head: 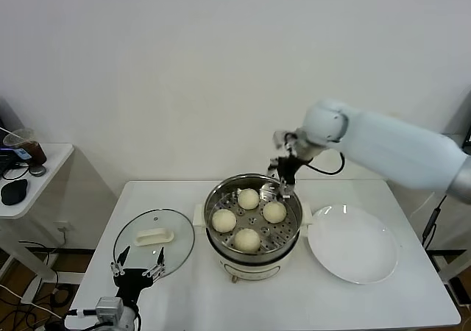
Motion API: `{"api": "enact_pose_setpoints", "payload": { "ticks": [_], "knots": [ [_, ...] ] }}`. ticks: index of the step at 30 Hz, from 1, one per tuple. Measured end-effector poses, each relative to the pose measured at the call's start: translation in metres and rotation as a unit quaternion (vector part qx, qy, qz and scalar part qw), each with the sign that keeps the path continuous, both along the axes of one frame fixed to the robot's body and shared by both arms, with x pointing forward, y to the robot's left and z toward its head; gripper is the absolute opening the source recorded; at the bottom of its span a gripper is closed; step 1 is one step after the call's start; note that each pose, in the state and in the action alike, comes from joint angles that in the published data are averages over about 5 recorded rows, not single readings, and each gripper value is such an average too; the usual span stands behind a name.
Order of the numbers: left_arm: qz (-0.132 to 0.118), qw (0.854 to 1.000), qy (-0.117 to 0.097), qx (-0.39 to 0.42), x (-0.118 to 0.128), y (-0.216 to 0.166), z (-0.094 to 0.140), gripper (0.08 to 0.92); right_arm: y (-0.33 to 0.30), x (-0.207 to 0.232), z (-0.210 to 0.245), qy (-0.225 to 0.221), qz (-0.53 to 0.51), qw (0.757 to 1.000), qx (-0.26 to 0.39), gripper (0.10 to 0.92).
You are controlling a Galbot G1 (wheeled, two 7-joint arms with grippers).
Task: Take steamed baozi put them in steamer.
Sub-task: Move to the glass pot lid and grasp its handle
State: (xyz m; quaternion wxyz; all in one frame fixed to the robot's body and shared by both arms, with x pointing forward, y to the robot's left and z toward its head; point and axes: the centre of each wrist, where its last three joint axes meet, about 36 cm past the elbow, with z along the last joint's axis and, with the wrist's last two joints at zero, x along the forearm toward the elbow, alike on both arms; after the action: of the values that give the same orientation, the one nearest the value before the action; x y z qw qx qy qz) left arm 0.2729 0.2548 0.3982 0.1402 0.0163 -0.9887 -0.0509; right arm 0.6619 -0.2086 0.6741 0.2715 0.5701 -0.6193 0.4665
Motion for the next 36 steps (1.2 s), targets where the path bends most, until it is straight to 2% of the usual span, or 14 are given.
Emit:
{"api": "enact_pose_setpoints", "payload": {
  "ticks": [4,7,14,18,23,30,33,36],
  "knots": [
    [0.003,1.000,-0.001,-0.006,-0.003,-0.003,-0.003,0.823,-0.038,-0.008,0.016,-0.054,-0.042,0.992,0.103,0.823],
    [0.005,1.000,-0.002,-0.010,-0.005,-0.006,-0.006,0.823,-0.071,-0.017,0.019,-0.097,-0.082,0.976,0.178,0.823],
    [0.014,1.000,-0.007,-0.009,-0.012,-0.010,-0.016,0.823,-0.136,-0.046,-0.007,-0.182,-0.185,0.908,0.330,0.823],
    [0.026,0.999,-0.019,-0.002,-0.013,-0.007,-0.020,0.823,-0.164,-0.068,-0.036,-0.220,-0.254,0.851,0.405,0.823],
    [0.035,0.999,-0.034,0.018,-0.010,-0.002,-0.023,0.823,-0.188,-0.105,-0.085,-0.257,-0.350,0.760,0.484,0.823],
    [0.036,0.994,-0.057,0.088,-0.001,0.010,-0.028,0.823,-0.210,-0.179,-0.174,-0.283,-0.488,0.628,0.536,0.823],
    [0.034,0.988,-0.064,0.137,0.006,0.018,-0.031,0.823,-0.209,-0.212,-0.211,-0.281,-0.538,0.591,0.531,0.823],
    [0.030,0.976,-0.072,0.205,0.015,0.026,-0.034,0.823,-0.205,-0.241,-0.239,-0.278,-0.575,0.568,0.519,0.823]
  ]
}}
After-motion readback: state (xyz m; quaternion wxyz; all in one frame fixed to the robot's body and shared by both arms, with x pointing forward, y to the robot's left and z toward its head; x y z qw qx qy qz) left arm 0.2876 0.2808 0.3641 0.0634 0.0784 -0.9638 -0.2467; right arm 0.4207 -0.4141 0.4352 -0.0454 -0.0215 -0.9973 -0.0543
